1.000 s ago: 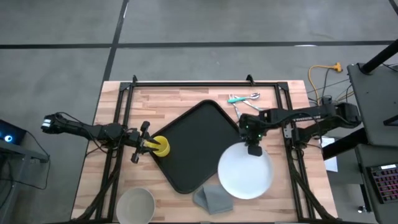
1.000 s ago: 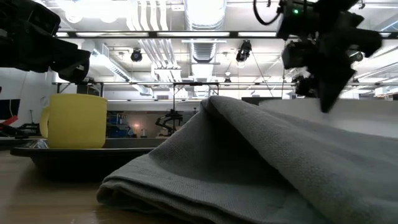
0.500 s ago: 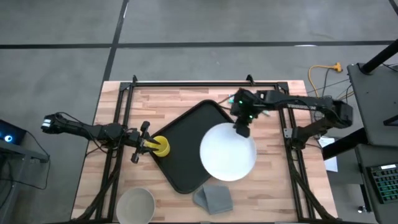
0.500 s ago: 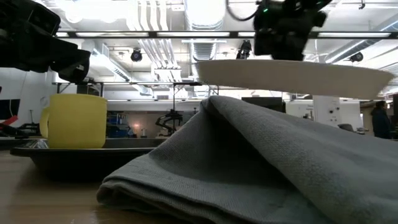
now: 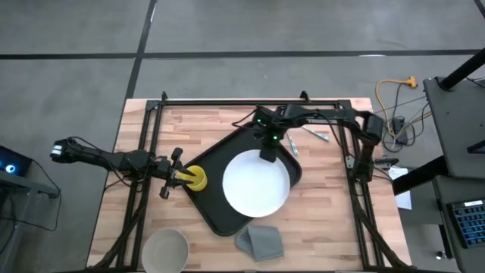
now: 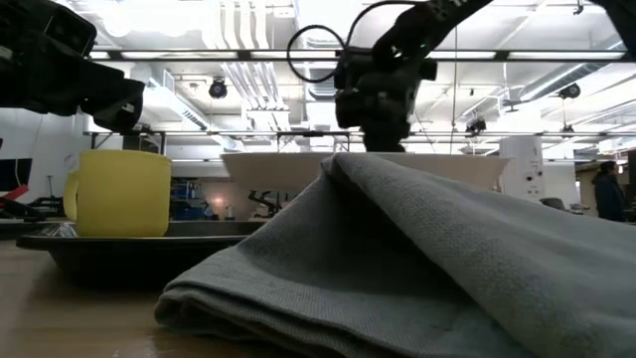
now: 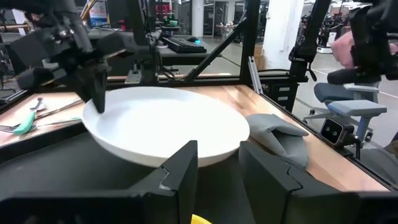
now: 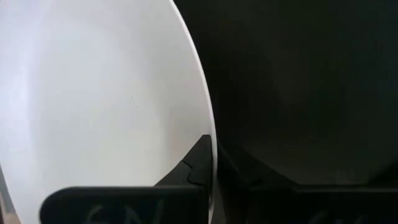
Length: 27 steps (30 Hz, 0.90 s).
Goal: Set up tray
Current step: Put the white plate on the black tray below the yellow mug
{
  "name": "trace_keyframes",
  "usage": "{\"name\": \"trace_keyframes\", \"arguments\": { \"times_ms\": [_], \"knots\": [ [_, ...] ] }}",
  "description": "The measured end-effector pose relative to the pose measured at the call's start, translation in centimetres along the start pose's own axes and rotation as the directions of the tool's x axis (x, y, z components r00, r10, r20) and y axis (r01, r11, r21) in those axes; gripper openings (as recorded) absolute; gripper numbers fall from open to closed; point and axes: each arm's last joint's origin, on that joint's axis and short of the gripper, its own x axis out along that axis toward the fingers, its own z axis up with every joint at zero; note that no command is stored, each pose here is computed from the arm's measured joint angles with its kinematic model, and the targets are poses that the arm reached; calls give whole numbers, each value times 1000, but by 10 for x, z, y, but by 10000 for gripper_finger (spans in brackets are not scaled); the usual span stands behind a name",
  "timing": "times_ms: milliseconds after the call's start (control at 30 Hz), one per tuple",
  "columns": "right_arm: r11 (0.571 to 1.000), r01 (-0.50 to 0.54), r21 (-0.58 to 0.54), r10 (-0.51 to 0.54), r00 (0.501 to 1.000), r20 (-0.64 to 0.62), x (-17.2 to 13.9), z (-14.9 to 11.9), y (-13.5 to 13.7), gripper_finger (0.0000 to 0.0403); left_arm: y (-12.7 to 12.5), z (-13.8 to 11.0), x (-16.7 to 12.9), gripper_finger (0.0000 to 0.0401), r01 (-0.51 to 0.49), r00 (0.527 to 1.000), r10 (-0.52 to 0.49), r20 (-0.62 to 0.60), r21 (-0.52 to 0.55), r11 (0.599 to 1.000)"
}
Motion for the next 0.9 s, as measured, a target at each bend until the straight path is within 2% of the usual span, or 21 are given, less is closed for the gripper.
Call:
{"name": "trace_keyframes", "arguments": {
  "times_ms": [400, 900],
  "knots": [
    [1000, -4, 2, 4, 999, -33, 28, 22, -5, 9, 0, 0, 0, 105, 0, 1000, 0, 0, 0, 1000],
    [1000, -15, -18, 16, 999, 38, 33, 30, -1, 9, 0, 0, 0, 105, -1, 1000, 1, 0, 0, 1000]
  ]
}}
